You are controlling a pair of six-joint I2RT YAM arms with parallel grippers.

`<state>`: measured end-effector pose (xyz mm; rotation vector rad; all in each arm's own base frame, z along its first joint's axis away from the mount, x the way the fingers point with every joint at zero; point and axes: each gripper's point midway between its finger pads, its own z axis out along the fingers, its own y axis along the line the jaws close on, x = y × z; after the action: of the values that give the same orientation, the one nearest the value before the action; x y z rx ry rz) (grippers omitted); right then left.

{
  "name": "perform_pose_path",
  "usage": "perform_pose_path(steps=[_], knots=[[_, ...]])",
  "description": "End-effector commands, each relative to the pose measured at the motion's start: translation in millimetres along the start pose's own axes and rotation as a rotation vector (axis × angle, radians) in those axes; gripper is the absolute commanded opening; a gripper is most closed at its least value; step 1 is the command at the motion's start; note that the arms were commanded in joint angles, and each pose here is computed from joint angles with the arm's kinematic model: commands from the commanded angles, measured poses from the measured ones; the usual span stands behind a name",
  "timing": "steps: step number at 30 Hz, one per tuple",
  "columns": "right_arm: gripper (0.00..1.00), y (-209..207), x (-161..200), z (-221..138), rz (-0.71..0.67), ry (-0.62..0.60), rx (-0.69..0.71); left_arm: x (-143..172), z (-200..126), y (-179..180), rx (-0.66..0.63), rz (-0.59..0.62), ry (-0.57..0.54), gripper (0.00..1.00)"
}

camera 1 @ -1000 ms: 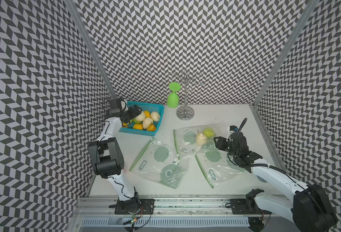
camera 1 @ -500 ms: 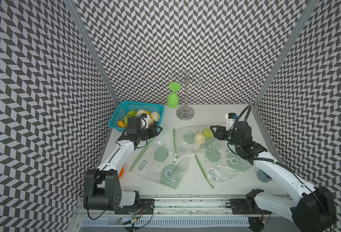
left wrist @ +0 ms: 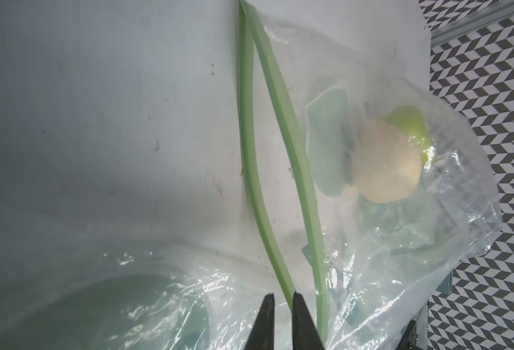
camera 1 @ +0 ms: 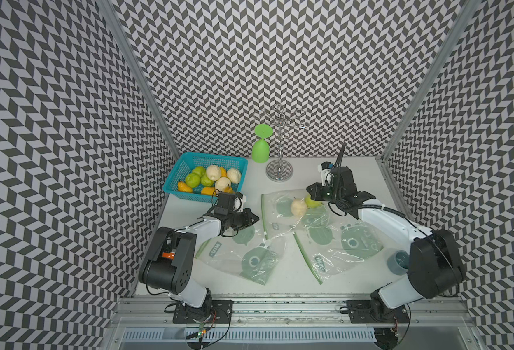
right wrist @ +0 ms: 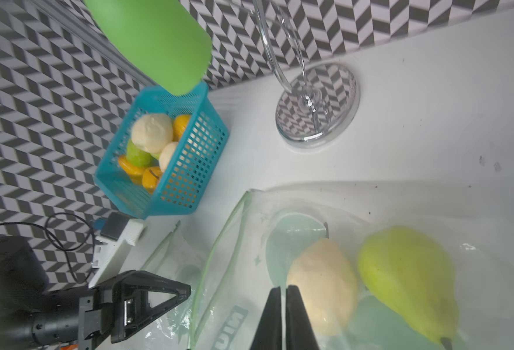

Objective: Open the zip-top bag and take out the pear
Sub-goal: Pick up the pear from the zipper food storage bag.

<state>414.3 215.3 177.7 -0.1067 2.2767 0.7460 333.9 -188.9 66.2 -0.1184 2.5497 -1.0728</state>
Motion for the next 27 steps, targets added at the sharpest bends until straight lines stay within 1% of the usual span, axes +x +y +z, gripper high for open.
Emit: perform_pose_path(steps=[1, 4, 10, 13, 16, 22, 25, 27], knots=[[0.05, -9, 5, 18, -0.018, 0.04, 0.023, -8, 8, -6, 0.019, 0.031, -0.03, 0.16], [0.04, -19, 11, 31, -0.011, 0.061, 0.048, -10, 17, -10, 0.022, 0.045, -0.024, 0.19], [0.0, -42, 23, 56, -0.007, 0.104, 0.119, -15, 29, -35, 0.059, 0.098, -0.023, 0.32], [0.0, -54, 34, 67, -0.001, 0.133, 0.156, -14, 31, -47, 0.093, 0.11, -0.018, 0.39], [0.0, -58, 49, 77, 0.004, 0.169, 0.155, -12, 32, -59, 0.143, 0.118, -0.011, 0.47], [0.0, -61, 76, 81, 0.023, 0.201, 0.149, -5, 32, -79, 0.221, 0.138, 0.012, 0.57], [0.0, -59, 89, 85, 0.03, 0.218, 0.134, 6, 37, -78, 0.225, 0.144, 0.042, 0.59], [0.0, -55, 95, 89, 0.032, 0.235, 0.115, 12, 41, -72, 0.215, 0.135, 0.056, 0.62]])
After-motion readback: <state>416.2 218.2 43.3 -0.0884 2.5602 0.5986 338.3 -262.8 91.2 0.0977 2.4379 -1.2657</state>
